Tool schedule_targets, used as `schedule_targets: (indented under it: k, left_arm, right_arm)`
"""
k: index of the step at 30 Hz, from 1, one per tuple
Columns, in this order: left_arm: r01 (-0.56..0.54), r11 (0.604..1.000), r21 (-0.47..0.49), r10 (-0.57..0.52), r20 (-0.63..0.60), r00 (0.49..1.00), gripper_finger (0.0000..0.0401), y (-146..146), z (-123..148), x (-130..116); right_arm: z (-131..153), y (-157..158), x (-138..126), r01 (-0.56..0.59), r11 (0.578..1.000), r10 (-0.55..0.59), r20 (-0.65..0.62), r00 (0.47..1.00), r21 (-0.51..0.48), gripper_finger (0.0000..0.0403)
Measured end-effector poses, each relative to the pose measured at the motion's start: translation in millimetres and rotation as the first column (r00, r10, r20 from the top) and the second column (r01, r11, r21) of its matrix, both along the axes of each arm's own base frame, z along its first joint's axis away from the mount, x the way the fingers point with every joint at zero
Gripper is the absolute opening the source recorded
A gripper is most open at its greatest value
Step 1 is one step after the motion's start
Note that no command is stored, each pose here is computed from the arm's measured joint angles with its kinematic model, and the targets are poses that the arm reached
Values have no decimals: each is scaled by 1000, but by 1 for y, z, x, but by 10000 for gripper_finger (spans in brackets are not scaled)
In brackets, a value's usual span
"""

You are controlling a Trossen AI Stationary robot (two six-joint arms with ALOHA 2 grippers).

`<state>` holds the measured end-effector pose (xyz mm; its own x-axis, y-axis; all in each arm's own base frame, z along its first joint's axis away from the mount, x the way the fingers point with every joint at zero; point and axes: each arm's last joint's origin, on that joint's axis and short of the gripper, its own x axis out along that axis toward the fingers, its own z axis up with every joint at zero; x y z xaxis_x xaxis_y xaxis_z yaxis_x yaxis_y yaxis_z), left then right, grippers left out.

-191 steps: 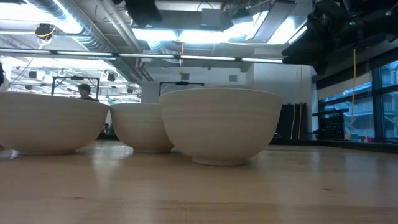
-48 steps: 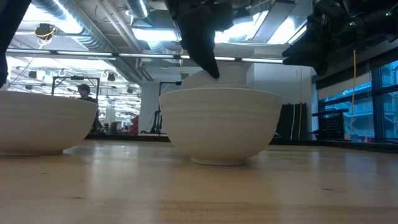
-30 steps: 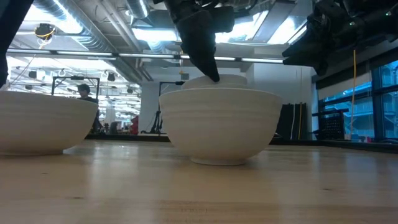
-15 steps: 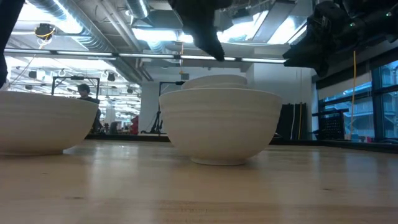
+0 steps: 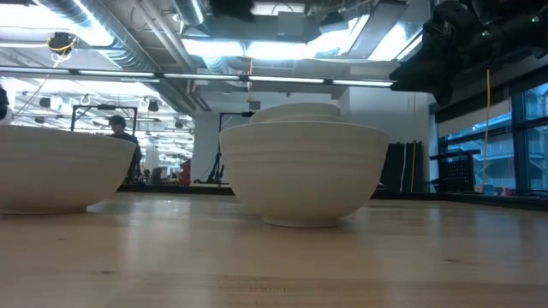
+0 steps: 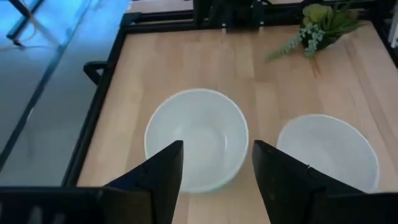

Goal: Nest bowls inside each other
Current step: Stack the white bowl on the other white bowl

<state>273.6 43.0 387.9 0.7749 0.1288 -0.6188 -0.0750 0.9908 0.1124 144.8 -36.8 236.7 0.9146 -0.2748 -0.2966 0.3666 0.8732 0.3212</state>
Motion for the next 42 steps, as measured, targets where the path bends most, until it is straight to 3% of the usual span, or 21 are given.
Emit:
schedule_targets:
  k: [4, 11, 17, 21, 28, 38, 42]
  left_arm:
    - [-10, 998, -61, 11, 8, 1000, 187, -14, -9, -29]
    - [-37, 978, -207, 18, -94, 995, 187, -43, -54, -62]
    - [-67, 978, -199, 8, -281, 960, 187, -63, -95, -77]
    - [-123, 966, -226, 39, -343, 938, 187, -68, -115, -81]
    - [-279, 913, -296, 145, -405, 903, 187, -70, -133, -85]
    - [-264, 921, -286, 141, -385, 912, 185, -70, -134, -84]
    - [-216, 945, -247, 101, -407, 908, 182, -70, -137, -81]
  right_arm:
    - [0, 0, 0, 0, 1000, 0, 0, 1000, 0, 129]
    - [0, 0, 0, -3, 1000, 3, -2, 1000, -8, 129]
    - [0, 0, 0, -7, 1000, 7, -6, 1000, -21, 129]
    - [0, 0, 0, -7, 1000, 7, -4, 1000, -22, 129]
    - [1, 0, 0, -7, 1000, 7, 1, 1000, -23, 129]
    - [1, 0, 0, -8, 1000, 8, 0, 1000, -26, 129]
    - [1, 0, 0, -8, 1000, 8, 0, 1000, -26, 129]
